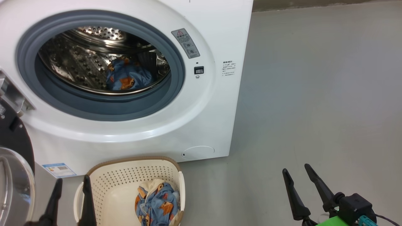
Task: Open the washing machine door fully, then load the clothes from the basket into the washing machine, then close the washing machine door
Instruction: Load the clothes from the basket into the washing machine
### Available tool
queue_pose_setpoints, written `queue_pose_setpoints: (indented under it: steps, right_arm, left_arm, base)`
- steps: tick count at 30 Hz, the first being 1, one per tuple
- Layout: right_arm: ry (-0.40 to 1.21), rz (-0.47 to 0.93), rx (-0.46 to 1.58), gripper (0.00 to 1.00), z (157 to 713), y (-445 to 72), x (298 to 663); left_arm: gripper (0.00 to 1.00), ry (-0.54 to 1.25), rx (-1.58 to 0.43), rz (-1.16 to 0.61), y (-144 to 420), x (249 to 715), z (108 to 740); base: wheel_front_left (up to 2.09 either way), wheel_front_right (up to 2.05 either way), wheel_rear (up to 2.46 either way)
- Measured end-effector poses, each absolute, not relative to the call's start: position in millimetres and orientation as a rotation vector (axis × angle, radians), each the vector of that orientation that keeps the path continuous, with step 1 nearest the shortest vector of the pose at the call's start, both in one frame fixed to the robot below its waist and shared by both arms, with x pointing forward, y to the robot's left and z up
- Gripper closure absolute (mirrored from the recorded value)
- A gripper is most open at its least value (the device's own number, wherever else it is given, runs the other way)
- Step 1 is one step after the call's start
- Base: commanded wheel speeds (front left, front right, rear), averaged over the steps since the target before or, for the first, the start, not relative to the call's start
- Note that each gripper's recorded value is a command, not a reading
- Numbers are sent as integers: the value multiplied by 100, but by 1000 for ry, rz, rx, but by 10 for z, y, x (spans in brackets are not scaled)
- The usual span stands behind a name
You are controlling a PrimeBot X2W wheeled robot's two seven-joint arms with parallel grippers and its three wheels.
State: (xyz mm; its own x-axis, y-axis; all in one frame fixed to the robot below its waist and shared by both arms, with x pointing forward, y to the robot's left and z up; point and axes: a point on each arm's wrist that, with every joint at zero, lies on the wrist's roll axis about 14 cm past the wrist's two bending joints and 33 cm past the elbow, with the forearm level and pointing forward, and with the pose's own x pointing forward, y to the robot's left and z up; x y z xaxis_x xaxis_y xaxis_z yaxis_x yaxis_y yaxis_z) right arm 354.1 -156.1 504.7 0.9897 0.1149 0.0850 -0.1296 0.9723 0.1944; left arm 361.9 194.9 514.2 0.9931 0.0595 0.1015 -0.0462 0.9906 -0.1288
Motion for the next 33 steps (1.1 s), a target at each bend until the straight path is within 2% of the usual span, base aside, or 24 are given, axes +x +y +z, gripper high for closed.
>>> queue_pose_setpoints:
  steps: [17, 33]
  right_arm:
    - [-98, 120, 189, 0, 5124, -1585, 3439]
    - [-90, 129, 189, 0, 5102, -1558, 3465]
  left_arm:
    - [0, -60, -127, 70, 1889, 3279, 5033]
    - [0, -54, -128, 84, 1917, 3265, 5013]
  base:
    - [0, 0, 0]
    - [0, 0, 0]
